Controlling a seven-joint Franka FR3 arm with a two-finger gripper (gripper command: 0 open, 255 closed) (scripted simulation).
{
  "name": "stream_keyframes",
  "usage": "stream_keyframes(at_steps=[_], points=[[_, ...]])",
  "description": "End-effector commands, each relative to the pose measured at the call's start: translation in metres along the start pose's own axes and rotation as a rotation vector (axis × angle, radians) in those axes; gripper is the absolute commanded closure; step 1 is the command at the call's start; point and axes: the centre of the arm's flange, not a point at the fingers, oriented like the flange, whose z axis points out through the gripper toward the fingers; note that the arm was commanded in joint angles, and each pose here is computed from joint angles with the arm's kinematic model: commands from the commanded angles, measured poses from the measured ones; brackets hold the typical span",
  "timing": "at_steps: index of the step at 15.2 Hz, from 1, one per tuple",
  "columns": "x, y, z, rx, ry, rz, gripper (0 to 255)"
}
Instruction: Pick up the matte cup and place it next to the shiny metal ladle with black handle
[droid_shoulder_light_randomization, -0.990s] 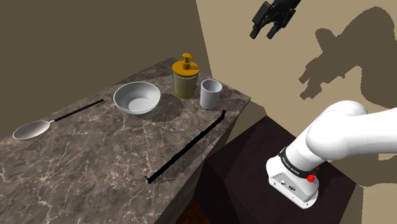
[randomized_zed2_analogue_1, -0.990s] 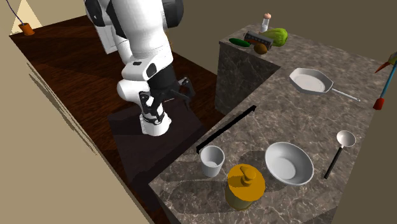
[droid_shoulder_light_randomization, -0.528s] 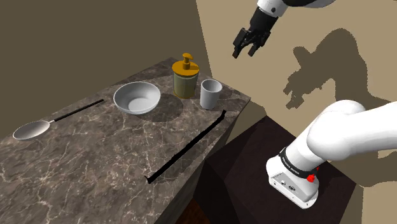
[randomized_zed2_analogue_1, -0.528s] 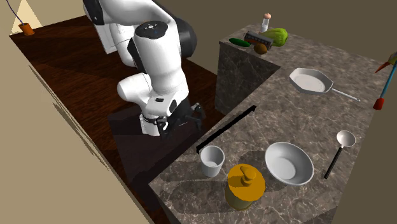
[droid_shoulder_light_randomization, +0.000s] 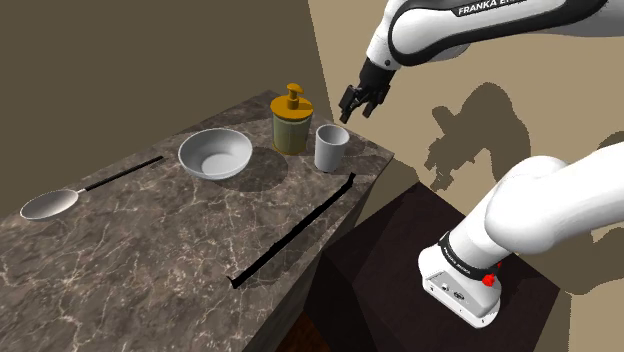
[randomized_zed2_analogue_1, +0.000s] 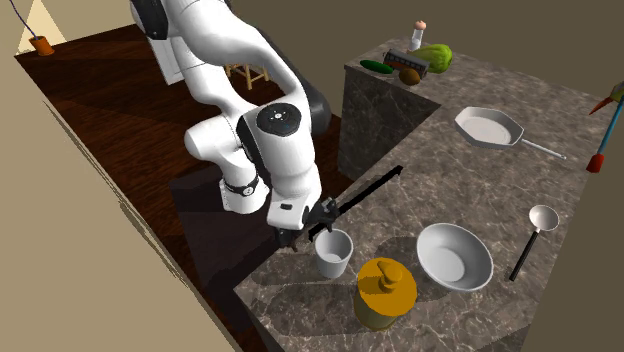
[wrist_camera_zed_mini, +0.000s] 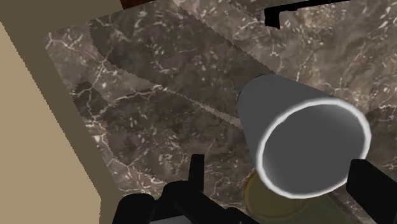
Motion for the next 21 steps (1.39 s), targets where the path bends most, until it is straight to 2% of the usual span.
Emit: stream_keyframes(at_steps=[1, 3, 10, 18, 19, 21], points=[[0.008, 0.0, 0.024, 0.002, -0.012, -0.015, 0], [0.012, -0.003, 0.042, 0.003, -0.021, -0.025, 0], [0.012, -0.003, 0.082, 0.003, -0.021, -0.025, 0], [0.012, -0.003, 0.082, 0.003, -0.021, -0.025, 0], [0.012, -0.003, 0.082, 0.003, -0.021, -0.025, 255], [0.012, -0.003, 0.082, 0.003, -0.021, -0.025, 255]])
